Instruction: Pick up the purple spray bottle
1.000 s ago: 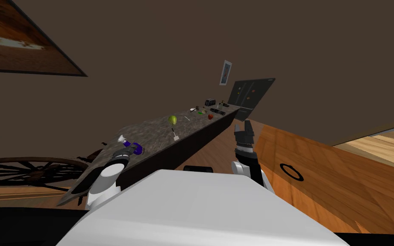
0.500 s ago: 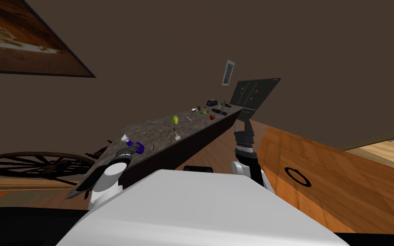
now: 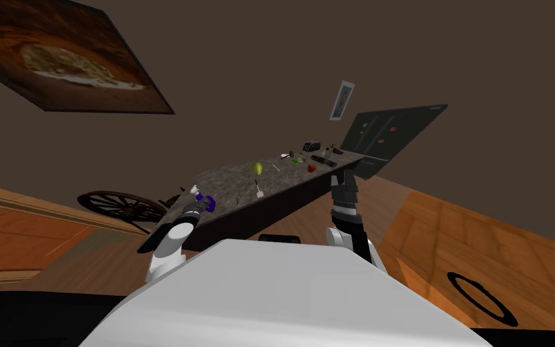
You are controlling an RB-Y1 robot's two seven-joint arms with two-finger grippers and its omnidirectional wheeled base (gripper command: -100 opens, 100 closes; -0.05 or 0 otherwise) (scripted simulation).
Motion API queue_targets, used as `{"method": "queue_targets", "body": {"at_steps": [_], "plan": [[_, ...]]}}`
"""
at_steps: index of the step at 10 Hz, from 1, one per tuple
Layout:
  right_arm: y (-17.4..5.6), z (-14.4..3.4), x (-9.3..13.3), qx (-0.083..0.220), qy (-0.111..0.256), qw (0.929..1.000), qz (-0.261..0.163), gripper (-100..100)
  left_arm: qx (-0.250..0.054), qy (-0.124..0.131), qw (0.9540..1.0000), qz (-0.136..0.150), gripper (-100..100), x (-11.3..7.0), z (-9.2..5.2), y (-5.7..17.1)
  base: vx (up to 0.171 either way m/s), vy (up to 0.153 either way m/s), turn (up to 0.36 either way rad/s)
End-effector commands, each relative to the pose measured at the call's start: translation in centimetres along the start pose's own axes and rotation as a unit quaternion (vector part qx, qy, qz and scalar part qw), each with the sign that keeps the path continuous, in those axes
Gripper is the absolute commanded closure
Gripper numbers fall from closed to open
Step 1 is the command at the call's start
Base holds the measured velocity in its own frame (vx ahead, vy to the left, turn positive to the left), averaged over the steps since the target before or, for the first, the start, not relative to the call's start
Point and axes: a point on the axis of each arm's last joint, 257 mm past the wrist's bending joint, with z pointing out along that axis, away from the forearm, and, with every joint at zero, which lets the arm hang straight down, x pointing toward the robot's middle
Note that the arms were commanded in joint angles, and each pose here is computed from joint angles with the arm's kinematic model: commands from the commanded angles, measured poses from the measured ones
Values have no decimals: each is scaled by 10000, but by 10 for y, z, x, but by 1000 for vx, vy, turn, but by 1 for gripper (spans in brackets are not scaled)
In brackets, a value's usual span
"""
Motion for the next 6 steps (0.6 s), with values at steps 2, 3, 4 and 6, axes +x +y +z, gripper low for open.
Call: {"method": "queue_targets", "body": {"at_steps": [2,3,4,6], "plan": [[0,0,0,0,0,10000,0,0,-284,-68,9996,40,100,-6,3,33,35,31,239],[0,0,0,-1,0,10000,1,0,-451,-65,9989,126,100,-6,1,55,46,47,396],[0,0,0,0,0,10000,0,0,-595,-87,9981,122,100,-9,2,71,57,39,294],[0,0,0,-1,0,10000,1,0,-819,-81,9964,198,100,-8,-1,99,35,28,201]]}}
